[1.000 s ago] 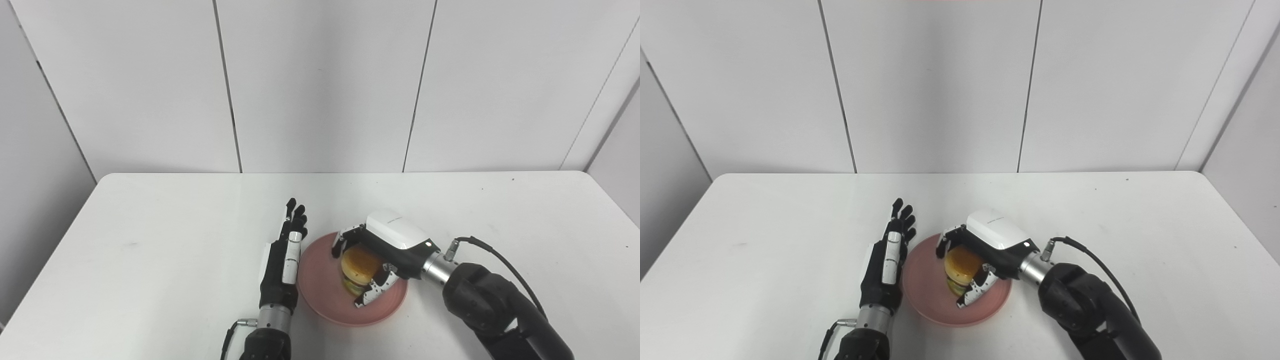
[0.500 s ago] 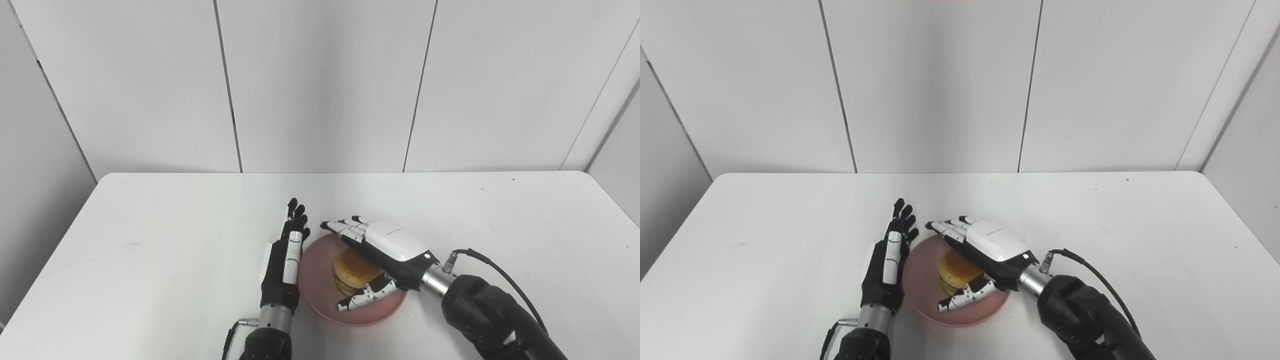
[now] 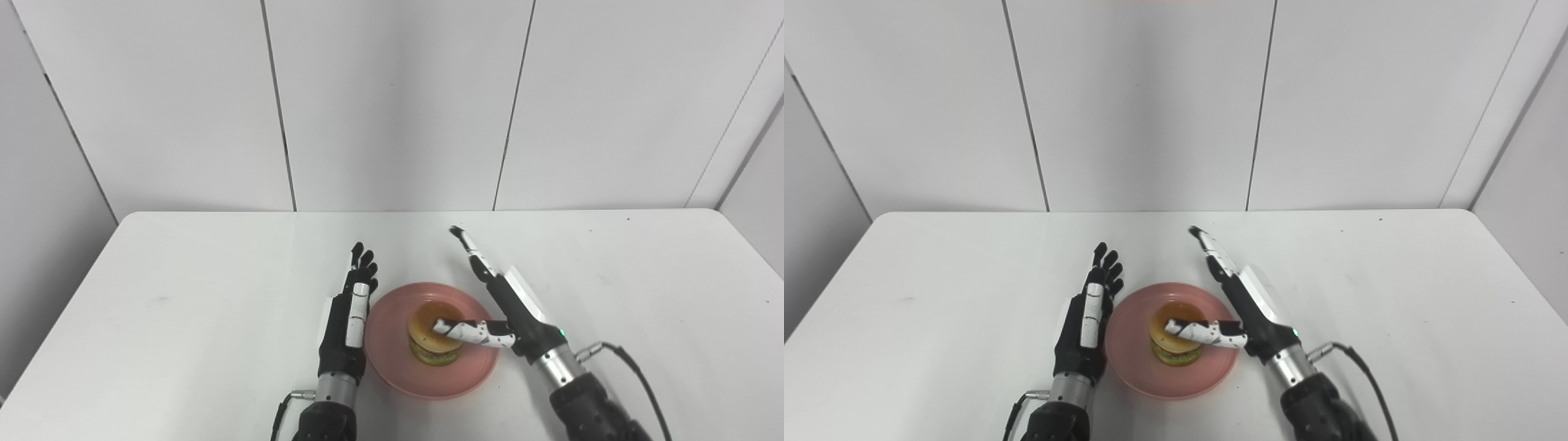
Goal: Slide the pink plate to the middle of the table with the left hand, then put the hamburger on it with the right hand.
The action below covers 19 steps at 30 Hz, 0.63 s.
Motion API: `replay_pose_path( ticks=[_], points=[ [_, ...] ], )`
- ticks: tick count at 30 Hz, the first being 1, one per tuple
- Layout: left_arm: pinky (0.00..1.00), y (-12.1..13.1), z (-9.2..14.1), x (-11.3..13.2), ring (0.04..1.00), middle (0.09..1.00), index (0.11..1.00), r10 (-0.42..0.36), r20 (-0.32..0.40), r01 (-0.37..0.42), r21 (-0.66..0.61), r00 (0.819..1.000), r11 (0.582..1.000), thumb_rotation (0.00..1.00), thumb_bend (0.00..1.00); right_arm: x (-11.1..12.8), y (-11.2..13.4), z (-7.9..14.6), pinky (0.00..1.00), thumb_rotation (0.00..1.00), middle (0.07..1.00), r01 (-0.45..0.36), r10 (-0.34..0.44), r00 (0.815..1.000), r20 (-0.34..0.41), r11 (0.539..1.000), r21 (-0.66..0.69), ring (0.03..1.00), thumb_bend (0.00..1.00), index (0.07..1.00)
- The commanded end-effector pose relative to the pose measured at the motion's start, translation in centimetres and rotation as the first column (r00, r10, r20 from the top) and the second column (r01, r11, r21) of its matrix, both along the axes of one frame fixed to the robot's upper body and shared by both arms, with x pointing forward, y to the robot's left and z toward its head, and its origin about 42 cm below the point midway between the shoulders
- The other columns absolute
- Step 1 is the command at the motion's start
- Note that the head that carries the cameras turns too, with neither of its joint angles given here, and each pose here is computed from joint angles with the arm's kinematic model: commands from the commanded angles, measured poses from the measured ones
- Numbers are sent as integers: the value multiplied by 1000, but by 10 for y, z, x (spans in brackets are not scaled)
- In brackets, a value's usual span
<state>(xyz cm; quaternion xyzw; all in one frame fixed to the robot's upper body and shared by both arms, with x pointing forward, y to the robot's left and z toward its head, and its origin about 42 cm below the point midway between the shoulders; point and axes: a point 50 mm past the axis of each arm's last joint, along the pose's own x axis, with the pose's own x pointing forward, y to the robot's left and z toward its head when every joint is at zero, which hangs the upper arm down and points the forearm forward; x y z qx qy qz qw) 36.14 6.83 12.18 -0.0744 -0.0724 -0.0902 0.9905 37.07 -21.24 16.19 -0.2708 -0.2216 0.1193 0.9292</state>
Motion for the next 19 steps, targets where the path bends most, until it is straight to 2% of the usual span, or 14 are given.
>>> replay_pose_path(
  ticks=[1,6,10,12,16,19],
  points=[
    [975,-5,-26,-22,980,982,986,13,-74,-14,-12,997,1000,1000,713,10,2,16,999,916,1000,-4,-8,993,117,995,95,1000,741,1000],
    [986,-1,-26,-23,993,991,993,21,-68,-21,12,997,1000,1000,725,14,6,4,1000,956,1000,12,-27,998,50,961,276,1000,762,1000],
    [999,1,-26,-23,1000,998,999,28,-74,-26,21,997,999,1000,730,10,8,3,1000,920,1000,30,-5,998,-58,898,439,1000,726,1000],
    [1000,1,-27,-23,1000,1000,1000,31,-71,-30,22,997,999,1000,739,7,9,2,1000,926,1000,39,5,996,-88,869,492,1000,716,1000],
    [1000,3,-27,-23,1000,1000,1000,17,-84,-16,17,996,1000,1000,748,4,8,3,1000,913,1000,44,49,988,-145,819,573,1000,759,1000],
    [1000,3,-27,-23,1000,1000,1000,12,-86,-11,18,996,1000,1000,743,1,10,4,1000,903,1000,49,59,985,-164,807,588,1000,698,1000]
  ],
)
